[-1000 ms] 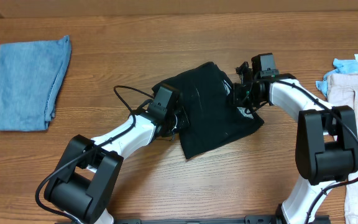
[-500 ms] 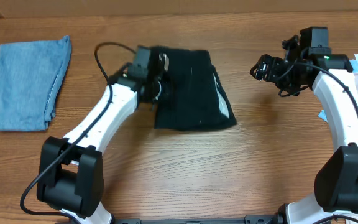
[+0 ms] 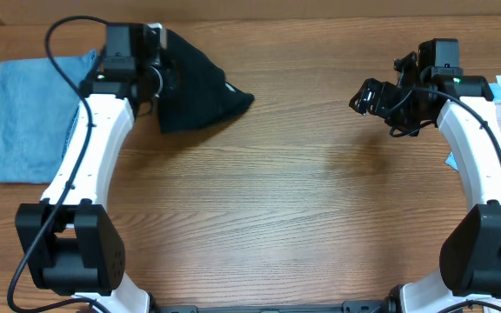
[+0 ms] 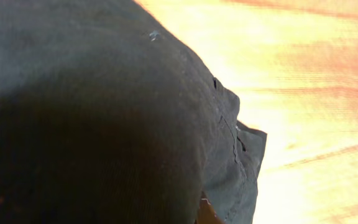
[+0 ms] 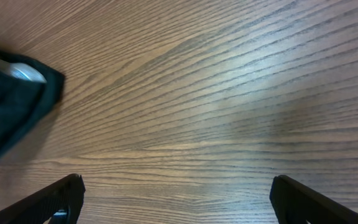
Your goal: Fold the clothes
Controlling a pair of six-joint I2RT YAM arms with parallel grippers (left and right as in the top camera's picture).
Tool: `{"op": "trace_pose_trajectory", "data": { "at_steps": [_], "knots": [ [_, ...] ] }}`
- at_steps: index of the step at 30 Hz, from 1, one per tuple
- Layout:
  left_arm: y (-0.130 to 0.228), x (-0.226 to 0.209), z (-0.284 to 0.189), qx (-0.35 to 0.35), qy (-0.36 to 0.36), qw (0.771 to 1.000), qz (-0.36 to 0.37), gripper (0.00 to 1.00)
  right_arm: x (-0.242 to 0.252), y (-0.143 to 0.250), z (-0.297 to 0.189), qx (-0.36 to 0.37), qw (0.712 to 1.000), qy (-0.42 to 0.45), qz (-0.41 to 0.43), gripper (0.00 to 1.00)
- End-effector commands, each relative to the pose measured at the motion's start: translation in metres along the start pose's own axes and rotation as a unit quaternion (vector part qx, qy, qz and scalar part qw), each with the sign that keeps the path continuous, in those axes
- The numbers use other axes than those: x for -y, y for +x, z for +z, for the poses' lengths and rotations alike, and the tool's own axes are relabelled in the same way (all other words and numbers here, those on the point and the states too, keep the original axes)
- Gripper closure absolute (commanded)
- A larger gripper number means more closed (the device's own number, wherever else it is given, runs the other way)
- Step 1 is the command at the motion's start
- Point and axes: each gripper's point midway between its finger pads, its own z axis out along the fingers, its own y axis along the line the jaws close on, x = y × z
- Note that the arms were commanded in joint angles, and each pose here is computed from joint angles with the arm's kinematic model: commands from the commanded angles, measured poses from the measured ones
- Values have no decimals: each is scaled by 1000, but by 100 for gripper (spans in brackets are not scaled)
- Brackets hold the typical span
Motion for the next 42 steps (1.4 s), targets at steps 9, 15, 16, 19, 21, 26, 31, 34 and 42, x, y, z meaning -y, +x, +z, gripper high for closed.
{"op": "trace_pose_trajectory", "data": {
  "at_steps": [9,15,16,19,21,26,31,34,42],
  "knots": [
    [-72,-43,-23,123,-36,987,97,96,-2,-3,-2,6,1000,-1,0,0],
    [-41,-44,-17,63,-18,995,-74,96,-2,-3,-2,6,1000,-1,0,0],
    [-27,-45,-16,38,-21,992,-115,96,-1,-3,-2,6,1000,0,0,0],
    [24,-54,-14,-50,-58,972,-223,96,-2,-3,-2,6,1000,-1,0,0],
    [58,-63,-9,-93,-89,956,-265,96,-2,-3,-2,6,1000,-1,0,0],
    [144,-73,8,-177,-127,921,-323,90,-2,-3,-2,6,1000,-1,0,0],
    [192,-62,-6,-272,-115,904,-308,0,-2,-3,-2,6,1000,-1,0,0],
    [175,-46,-38,-312,-100,898,-294,0,-2,-3,-2,6,1000,-1,0,0],
    [92,-68,-64,-212,-139,932,-257,96,-2,-3,-2,6,1000,-1,0,0]
  ]
}}
